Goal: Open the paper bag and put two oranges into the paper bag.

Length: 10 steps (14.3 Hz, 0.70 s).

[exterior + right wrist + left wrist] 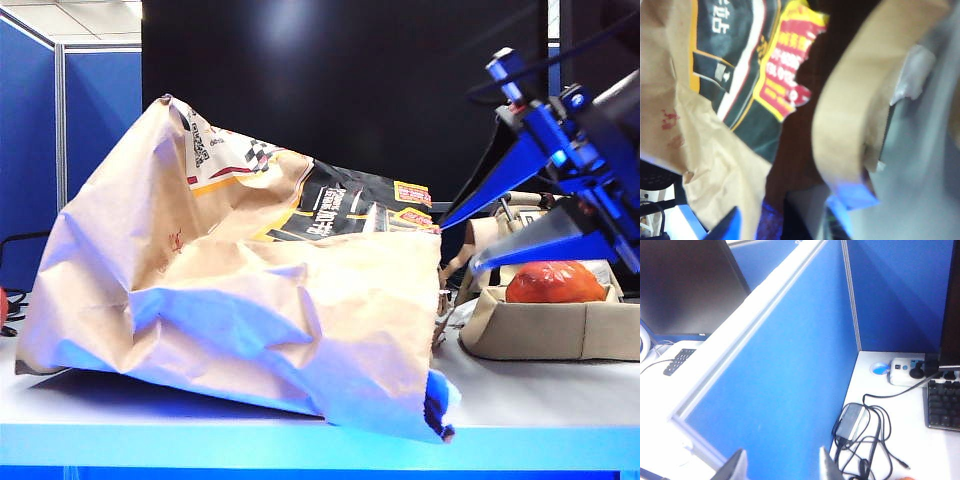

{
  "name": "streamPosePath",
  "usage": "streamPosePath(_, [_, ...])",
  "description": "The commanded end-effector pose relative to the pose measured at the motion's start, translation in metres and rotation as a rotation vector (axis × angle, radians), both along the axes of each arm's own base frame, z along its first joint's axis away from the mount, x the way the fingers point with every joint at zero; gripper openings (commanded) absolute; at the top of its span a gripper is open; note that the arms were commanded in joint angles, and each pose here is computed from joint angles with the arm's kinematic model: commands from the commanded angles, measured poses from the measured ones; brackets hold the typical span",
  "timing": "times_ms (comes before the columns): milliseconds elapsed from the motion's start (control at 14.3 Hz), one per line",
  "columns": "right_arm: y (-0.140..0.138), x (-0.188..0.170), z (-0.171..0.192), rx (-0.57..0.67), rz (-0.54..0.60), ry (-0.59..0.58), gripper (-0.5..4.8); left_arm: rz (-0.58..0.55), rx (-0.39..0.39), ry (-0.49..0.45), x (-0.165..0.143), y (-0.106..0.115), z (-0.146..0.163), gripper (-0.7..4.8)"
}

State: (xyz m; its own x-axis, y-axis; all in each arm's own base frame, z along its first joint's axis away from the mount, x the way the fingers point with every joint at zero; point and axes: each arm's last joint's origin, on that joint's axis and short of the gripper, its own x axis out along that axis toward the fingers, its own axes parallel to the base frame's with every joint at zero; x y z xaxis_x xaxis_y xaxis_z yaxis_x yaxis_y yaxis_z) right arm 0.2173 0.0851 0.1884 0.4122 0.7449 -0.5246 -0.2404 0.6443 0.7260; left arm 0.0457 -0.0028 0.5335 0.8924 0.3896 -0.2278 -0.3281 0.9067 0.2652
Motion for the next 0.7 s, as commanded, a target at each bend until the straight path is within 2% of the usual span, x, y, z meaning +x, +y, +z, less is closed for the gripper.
streamPosePath(70, [0.006,0.01,-0.004,0.096,0.038,0.016,2.21,0.009,-0.019,-0.025,-0.014,0.01,-0.003,1.97])
streamPosePath(280, [0.029,0.019,-0.013,0.161,0.094,0.004,2.19,0.012,-0.055,-0.063,-0.028,0.02,-0.003,1.96])
streamPosePath(350, [0.039,0.022,-0.016,0.179,0.117,-0.018,1.63,0.012,-0.061,-0.072,-0.032,0.022,-0.003,1.94])
streamPosePath(420, [0.042,0.023,-0.017,0.191,0.125,-0.035,0.13,0.012,-0.062,-0.074,-0.032,0.023,-0.003,1.91])
streamPosePath(699, [0.045,0.033,0.002,0.238,0.132,-0.062,-0.03,0.026,-0.063,-0.086,-0.036,0.026,-0.003,1.91])
